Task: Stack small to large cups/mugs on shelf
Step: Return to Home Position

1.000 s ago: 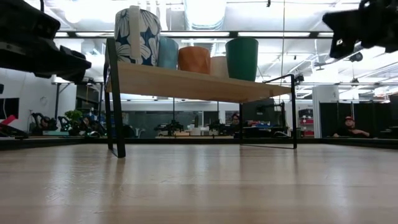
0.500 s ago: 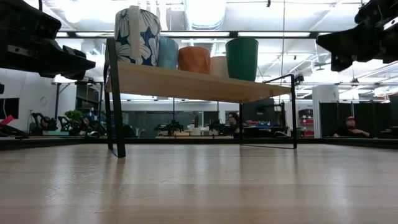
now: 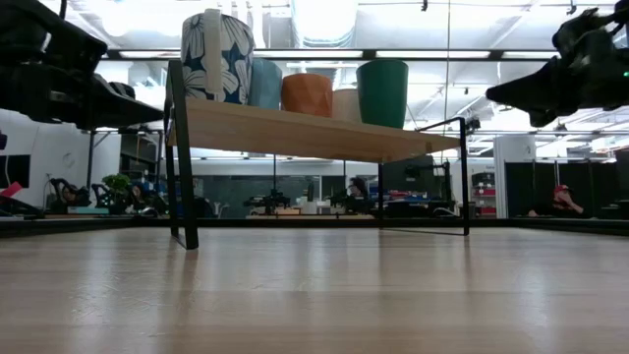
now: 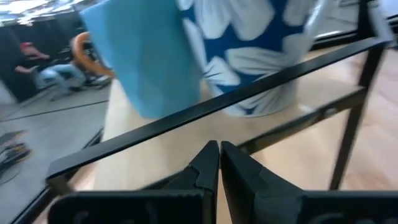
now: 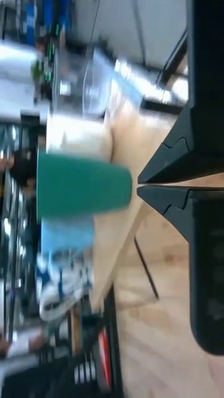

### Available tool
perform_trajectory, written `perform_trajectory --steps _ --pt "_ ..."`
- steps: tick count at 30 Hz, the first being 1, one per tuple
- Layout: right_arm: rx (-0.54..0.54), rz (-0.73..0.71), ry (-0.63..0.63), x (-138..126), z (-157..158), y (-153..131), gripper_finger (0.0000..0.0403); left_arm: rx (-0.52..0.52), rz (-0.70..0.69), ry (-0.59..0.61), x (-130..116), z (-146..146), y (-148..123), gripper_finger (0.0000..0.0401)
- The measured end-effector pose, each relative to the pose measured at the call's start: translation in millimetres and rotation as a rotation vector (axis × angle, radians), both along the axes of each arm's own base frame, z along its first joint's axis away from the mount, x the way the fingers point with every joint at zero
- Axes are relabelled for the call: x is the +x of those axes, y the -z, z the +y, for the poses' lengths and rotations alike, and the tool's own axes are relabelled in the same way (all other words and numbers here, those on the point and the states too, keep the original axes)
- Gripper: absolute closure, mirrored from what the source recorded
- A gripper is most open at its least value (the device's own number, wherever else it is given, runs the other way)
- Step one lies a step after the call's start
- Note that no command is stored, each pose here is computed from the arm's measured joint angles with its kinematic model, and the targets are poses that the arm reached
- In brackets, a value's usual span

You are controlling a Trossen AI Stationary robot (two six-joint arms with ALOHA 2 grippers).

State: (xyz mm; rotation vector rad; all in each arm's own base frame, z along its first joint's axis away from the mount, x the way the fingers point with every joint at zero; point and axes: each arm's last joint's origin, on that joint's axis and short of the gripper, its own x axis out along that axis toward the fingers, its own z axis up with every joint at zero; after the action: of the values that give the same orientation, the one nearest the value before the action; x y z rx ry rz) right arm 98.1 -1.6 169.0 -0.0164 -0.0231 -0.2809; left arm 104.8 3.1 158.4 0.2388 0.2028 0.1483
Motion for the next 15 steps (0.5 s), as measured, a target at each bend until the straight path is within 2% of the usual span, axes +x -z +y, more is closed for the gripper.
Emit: perform_trajectory --steps 2,15 --pt "0.004 0.002 0.046 0.0 -1.2 0.2 0.0394 0.002 0.009 -0.027 0.4 0.8 0.7 0.0397" --pt "0.031 -0.002 0.048 0.3 -1.3 0.5 0.0394 0.003 0.066 -0.023 3.5 0.5 5.6 0.0397"
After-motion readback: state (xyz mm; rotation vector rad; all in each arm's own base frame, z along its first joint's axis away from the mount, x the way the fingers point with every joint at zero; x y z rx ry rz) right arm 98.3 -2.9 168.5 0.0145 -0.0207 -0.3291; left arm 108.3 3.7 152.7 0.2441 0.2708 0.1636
